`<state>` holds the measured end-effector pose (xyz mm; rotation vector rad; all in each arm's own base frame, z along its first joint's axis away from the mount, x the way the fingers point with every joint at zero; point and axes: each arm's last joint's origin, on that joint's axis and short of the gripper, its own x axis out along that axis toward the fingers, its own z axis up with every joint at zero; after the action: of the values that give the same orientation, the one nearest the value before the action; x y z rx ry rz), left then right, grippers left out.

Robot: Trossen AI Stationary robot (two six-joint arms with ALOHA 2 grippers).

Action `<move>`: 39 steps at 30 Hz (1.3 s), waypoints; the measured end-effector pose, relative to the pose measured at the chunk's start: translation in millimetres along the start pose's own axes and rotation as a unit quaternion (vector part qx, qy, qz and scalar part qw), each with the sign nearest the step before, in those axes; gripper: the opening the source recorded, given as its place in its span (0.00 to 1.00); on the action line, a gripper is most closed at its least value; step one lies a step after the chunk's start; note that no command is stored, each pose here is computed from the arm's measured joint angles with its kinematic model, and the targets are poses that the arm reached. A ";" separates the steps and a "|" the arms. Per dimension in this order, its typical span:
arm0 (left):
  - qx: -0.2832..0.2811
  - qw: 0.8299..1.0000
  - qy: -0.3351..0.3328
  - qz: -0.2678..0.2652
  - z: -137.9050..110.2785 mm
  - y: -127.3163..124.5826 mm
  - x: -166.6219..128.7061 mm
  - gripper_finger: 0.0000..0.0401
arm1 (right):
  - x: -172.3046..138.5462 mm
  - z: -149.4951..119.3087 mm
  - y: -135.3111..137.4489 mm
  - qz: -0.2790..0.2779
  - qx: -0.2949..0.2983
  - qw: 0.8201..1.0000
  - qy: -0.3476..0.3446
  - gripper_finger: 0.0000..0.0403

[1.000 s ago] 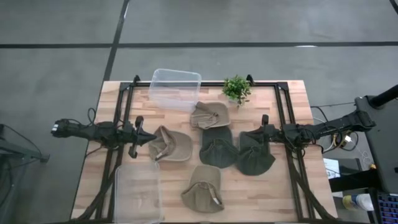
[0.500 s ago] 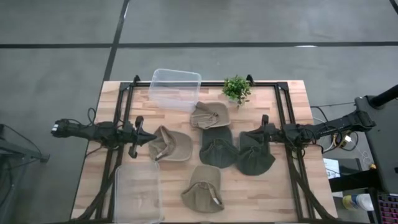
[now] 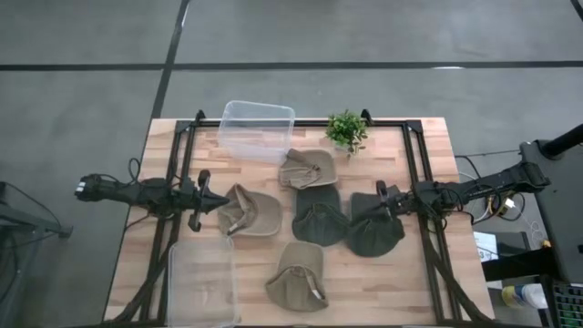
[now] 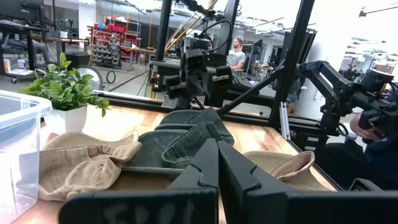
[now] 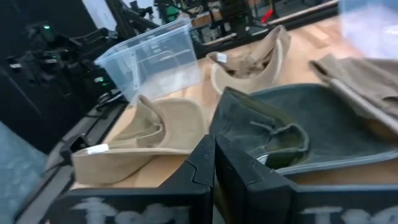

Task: Pick & Place hat
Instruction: Put the right black cap in the top transparent bin

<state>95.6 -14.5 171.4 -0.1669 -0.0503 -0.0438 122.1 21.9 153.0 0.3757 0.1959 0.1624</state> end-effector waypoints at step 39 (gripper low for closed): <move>0.000 1.000 0.000 0.000 0.0 0.0 0.0 0.00 | -15.1 56.3 5.9 -0.334 0.065 0.936 0.090 0.59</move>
<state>95.6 -14.5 171.4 -0.1669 -0.0503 -0.0437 119.1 4.9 209.0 0.4076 0.5055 -0.4933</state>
